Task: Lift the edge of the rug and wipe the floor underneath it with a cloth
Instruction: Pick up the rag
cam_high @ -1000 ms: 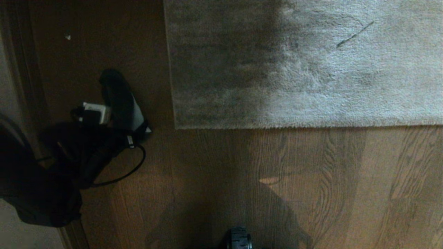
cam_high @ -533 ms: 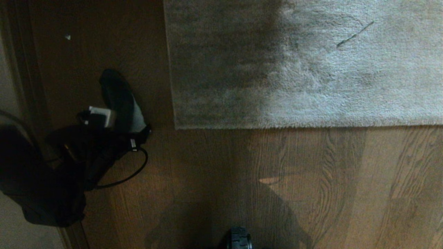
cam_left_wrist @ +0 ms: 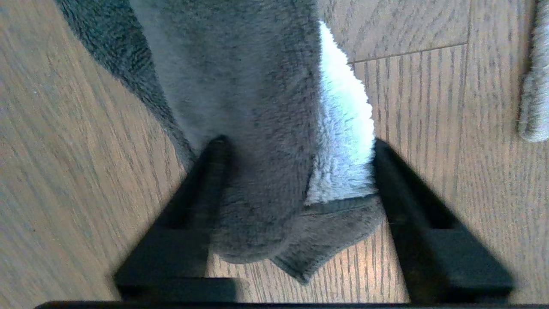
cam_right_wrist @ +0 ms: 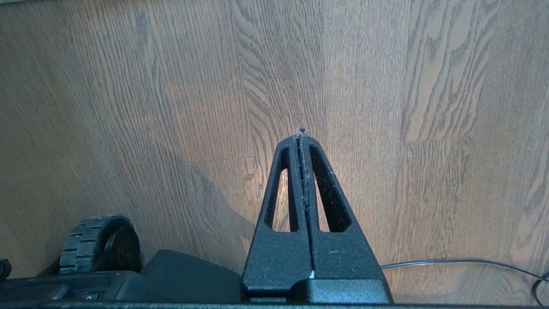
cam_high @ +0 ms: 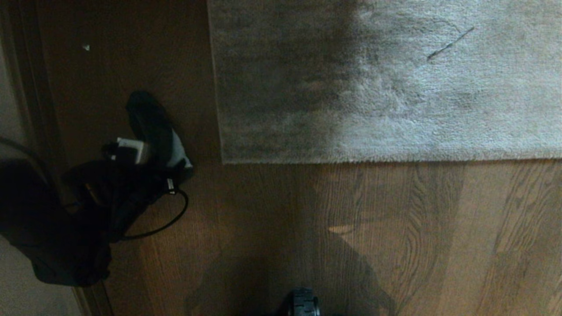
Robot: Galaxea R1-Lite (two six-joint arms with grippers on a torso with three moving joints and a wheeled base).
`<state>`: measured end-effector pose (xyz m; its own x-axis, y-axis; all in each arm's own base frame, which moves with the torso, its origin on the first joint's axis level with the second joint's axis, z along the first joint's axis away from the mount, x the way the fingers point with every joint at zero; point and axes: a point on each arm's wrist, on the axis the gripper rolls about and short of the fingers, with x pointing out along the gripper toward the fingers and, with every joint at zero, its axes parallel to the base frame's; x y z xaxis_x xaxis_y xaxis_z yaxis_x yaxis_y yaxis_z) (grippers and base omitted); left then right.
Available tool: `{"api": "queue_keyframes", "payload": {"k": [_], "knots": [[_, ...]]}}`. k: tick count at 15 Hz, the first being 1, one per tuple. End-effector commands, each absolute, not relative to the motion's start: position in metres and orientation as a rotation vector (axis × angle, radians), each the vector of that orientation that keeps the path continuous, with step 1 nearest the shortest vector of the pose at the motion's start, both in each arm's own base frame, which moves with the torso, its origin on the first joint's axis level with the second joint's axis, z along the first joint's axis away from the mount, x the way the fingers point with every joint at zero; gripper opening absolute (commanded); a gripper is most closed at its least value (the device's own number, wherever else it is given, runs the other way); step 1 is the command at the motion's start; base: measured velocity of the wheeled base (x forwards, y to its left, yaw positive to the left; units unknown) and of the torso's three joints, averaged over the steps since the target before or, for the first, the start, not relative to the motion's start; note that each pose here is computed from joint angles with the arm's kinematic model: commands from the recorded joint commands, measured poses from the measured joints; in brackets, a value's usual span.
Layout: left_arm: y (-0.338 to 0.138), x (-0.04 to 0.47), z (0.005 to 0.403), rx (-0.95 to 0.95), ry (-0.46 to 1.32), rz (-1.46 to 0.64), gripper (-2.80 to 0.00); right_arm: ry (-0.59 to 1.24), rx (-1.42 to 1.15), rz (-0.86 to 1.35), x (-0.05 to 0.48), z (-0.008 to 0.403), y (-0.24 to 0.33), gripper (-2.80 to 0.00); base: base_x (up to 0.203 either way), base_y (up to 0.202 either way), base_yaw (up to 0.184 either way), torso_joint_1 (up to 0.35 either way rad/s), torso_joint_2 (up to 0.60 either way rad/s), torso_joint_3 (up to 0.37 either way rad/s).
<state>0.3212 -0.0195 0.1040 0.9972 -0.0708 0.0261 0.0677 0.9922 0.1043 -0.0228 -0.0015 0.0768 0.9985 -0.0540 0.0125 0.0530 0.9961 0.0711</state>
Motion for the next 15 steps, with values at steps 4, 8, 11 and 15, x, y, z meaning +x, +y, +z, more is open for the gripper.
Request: {"api": "queue_keyframes", "payload": {"k": [4, 8, 11, 15], "knots": [[-0.020, 0.325, 0.107, 0.103, -0.070, -0.069, -2.80, -0.016, 0.071, -0.053, -0.023, 0.077, -0.001, -2.80, 0.000, 0.000, 0.000, 0.000, 0.00, 0.000], [-0.020, 0.323, 0.109, 0.102, -0.075, -0.068, -2.80, -0.016, 0.071, -0.053, -0.023, 0.077, -0.001, -2.80, 0.000, 0.000, 0.000, 0.000, 0.00, 0.000], [-0.019, 0.318, 0.120, 0.098, -0.104, -0.060, -2.80, -0.015, 0.071, -0.053, -0.023, 0.077, -0.001, -2.80, 0.000, 0.000, 0.000, 0.000, 0.00, 0.000], [-0.018, 0.307, 0.137, 0.096, -0.153, -0.048, -2.80, -0.016, 0.071, -0.053, -0.023, 0.077, -0.001, -2.80, 0.000, 0.000, 0.000, 0.000, 0.00, 0.000]]}}
